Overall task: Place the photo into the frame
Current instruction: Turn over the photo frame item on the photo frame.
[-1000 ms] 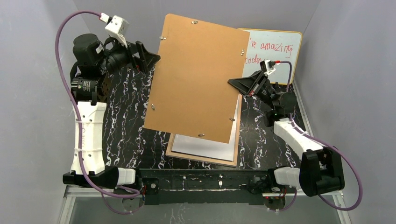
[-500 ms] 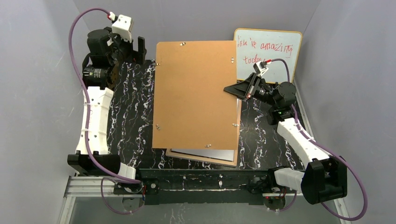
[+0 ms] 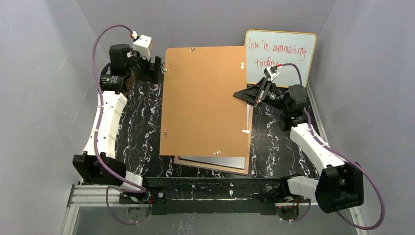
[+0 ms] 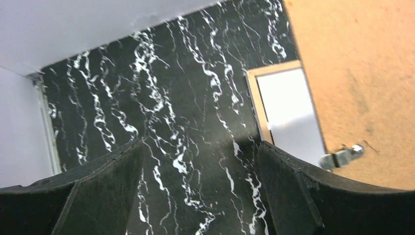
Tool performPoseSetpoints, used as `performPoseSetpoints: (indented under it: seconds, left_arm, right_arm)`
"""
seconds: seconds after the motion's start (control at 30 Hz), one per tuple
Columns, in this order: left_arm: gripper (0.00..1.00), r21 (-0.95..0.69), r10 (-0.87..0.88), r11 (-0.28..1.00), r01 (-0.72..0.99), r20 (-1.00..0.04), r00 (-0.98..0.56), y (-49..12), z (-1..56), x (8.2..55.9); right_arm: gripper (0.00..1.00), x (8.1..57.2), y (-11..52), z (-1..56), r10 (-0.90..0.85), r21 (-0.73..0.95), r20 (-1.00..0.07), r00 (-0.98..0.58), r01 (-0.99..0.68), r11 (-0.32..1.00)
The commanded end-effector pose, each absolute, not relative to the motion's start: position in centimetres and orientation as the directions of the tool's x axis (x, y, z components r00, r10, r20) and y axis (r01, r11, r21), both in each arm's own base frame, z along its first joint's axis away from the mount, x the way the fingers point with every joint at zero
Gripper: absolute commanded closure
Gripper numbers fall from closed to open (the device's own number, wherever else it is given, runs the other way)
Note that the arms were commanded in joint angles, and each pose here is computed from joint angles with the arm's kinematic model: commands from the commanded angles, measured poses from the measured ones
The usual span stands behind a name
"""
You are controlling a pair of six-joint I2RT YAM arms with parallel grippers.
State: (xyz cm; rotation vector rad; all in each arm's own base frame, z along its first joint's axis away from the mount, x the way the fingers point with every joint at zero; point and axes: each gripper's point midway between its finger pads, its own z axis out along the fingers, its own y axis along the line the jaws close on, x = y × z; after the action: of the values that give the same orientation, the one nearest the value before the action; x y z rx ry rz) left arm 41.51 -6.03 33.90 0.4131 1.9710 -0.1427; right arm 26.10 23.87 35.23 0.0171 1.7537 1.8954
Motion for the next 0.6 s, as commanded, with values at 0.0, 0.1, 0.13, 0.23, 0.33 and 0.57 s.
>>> performPoseSetpoints:
  seconds: [0.0,0.1,0.13,0.23,0.33,0.57]
  left_arm:
    - [0.16,0.089,0.249,0.915,0.395,-0.893,-0.375,-7.5,33.4,39.9]
    - [0.16,0.095,0.256,0.914,0.394,-0.889,-0.379,-7.5,33.1,40.1]
    - [0.16,0.098,0.26,0.914,0.395,-0.888,-0.38,-7.5,32.9,40.2]
    - [0.16,0.12,0.283,0.909,0.399,-0.88,-0.381,-7.3,32.5,40.2]
    - [0.16,0.159,0.315,0.908,0.387,-0.869,-0.382,-6.6,32.1,40.2]
    - [0.14,0.213,0.343,0.917,0.339,-0.853,-0.393,-5.3,31.4,40.7]
  right_arm:
    - [0.99,26.0,24.2,37.6,0.418,0.89,-0.401,-0.815,-0.456,-0.034]
    - [0.99,26.2,24.3,37.0,0.415,0.897,-0.391,-0.822,-0.44,-0.027]
    - [0.99,26.2,24.3,36.8,0.413,0.899,-0.389,-0.824,-0.437,-0.025]
    - [0.99,26.3,24.4,36.2,0.407,0.905,-0.381,-0.83,-0.425,-0.019]
    - [0.99,26.4,24.4,35.7,0.408,0.909,-0.378,-0.831,-0.417,-0.005]
    - [0.99,26.2,24.4,34.8,0.393,0.914,-0.375,-0.84,-0.405,0.006]
